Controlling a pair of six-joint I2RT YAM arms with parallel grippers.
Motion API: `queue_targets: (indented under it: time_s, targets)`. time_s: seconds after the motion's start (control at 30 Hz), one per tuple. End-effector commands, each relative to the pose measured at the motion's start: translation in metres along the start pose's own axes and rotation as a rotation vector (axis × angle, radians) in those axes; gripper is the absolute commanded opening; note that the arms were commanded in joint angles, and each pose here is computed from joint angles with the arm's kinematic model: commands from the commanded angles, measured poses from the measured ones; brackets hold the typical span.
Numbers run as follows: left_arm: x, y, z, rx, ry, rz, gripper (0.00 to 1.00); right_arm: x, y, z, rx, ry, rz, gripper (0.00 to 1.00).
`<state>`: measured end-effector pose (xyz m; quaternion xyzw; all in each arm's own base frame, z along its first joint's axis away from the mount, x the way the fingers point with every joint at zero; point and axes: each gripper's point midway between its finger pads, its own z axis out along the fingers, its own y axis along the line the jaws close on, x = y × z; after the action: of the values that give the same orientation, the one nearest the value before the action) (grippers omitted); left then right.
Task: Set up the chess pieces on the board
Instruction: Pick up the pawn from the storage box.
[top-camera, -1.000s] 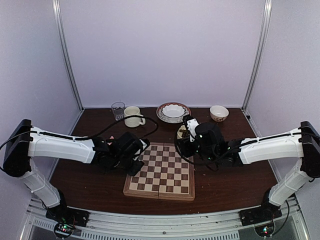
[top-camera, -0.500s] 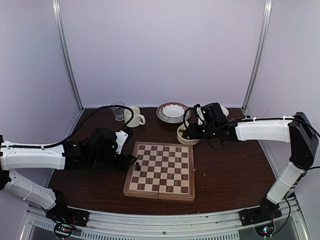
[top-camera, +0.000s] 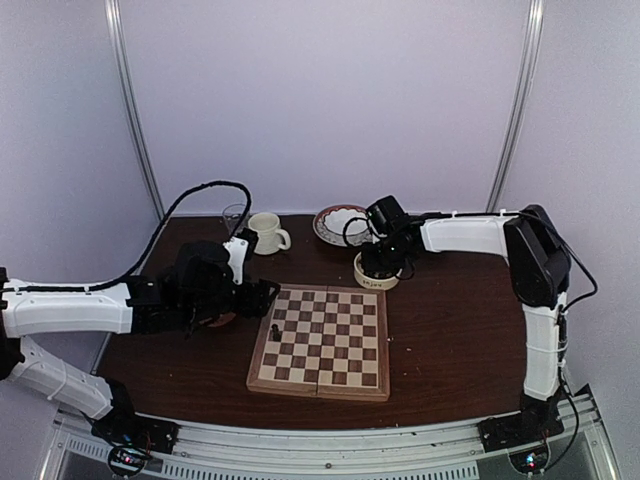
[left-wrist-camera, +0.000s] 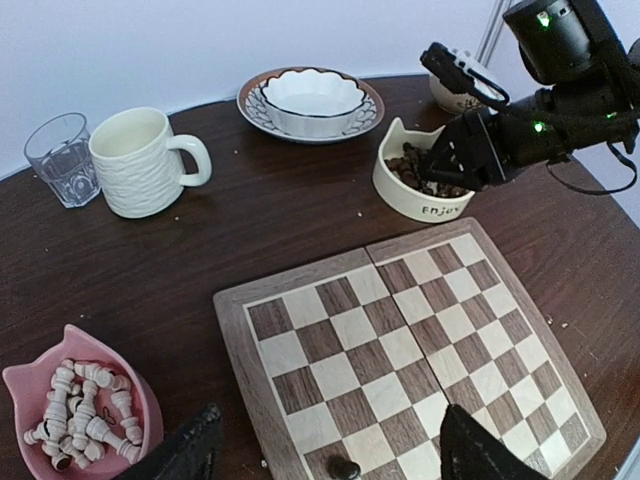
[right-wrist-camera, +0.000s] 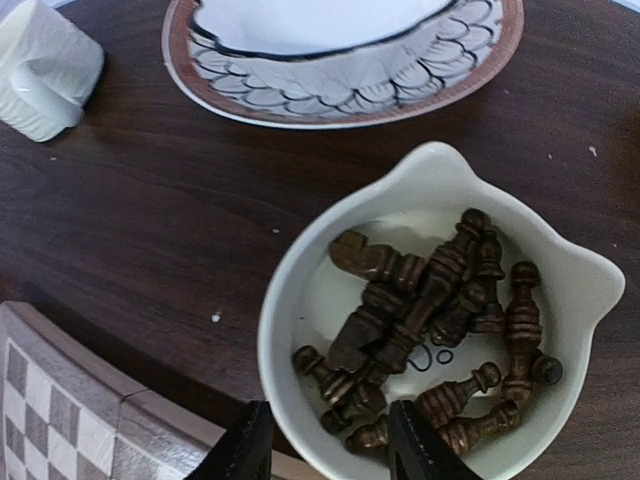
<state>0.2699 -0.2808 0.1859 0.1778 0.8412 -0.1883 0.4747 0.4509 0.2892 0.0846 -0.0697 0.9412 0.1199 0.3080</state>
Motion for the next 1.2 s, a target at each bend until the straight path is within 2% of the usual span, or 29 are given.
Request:
queue_targets:
  time_s: [0.0, 0.3, 0.97, 1.17]
  targets:
    - [-0.013, 0.009, 0.007, -0.047, -0.098, -0.030, 0.74, -0.008, -0.034, 0.008, 0.151, 0.003, 0.071, 0.41]
    - [-0.005, 0.026, -0.004, -0.107, -0.115, 0.018, 0.75, -0.025, -0.062, 0.005, 0.264, -0.089, 0.122, 0.40]
    - [0.001, 0.019, 0.002, -0.074, -0.090, 0.048, 0.75, -0.034, -0.058, 0.041, 0.218, -0.090, 0.162, 0.32]
    - [0.001, 0.018, 0.004, -0.069, -0.081, 0.055, 0.75, -0.030, -0.058, 0.047, 0.209, -0.078, 0.180, 0.27]
